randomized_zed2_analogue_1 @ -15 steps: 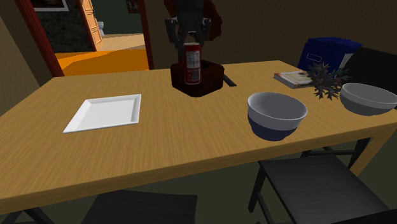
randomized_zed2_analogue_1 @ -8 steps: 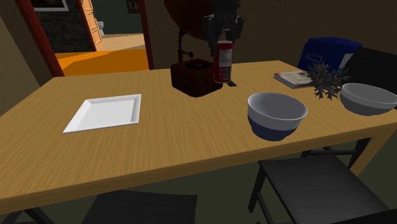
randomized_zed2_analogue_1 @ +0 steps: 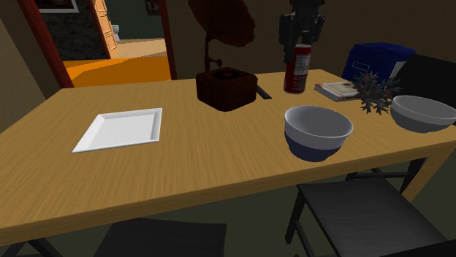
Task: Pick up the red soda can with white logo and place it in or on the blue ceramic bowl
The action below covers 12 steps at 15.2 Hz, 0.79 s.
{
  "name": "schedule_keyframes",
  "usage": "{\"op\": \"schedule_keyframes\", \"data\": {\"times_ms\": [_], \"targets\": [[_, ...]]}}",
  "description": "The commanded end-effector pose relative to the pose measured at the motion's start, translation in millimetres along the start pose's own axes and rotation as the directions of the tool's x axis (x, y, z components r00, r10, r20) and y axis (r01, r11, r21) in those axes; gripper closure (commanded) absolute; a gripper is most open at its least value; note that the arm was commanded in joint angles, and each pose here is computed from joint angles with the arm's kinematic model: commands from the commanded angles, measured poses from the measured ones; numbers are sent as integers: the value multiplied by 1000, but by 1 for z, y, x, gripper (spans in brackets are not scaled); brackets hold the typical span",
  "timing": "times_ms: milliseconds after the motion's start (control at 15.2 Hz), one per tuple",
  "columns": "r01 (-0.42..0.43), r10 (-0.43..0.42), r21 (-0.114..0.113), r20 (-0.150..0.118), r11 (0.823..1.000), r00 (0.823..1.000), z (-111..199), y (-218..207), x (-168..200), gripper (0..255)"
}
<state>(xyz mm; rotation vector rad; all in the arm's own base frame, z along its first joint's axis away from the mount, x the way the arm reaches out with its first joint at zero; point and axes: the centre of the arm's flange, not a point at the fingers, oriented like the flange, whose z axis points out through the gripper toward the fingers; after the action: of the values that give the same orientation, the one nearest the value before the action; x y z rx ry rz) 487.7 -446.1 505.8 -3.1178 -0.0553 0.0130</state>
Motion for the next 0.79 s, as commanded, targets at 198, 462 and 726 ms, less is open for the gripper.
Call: {"op": "schedule_keyframes", "data": {"times_ms": [198, 462, 726], "targets": [[1, -1, 0, -1, 1000, 1000, -7, 49, -42, 255], [1, -1, 0, -1, 1000, 1000, 7, 66, -55, 255], [1, -1, 0, -1, 1000, 1000, 28, 66, -55, 255]]}}
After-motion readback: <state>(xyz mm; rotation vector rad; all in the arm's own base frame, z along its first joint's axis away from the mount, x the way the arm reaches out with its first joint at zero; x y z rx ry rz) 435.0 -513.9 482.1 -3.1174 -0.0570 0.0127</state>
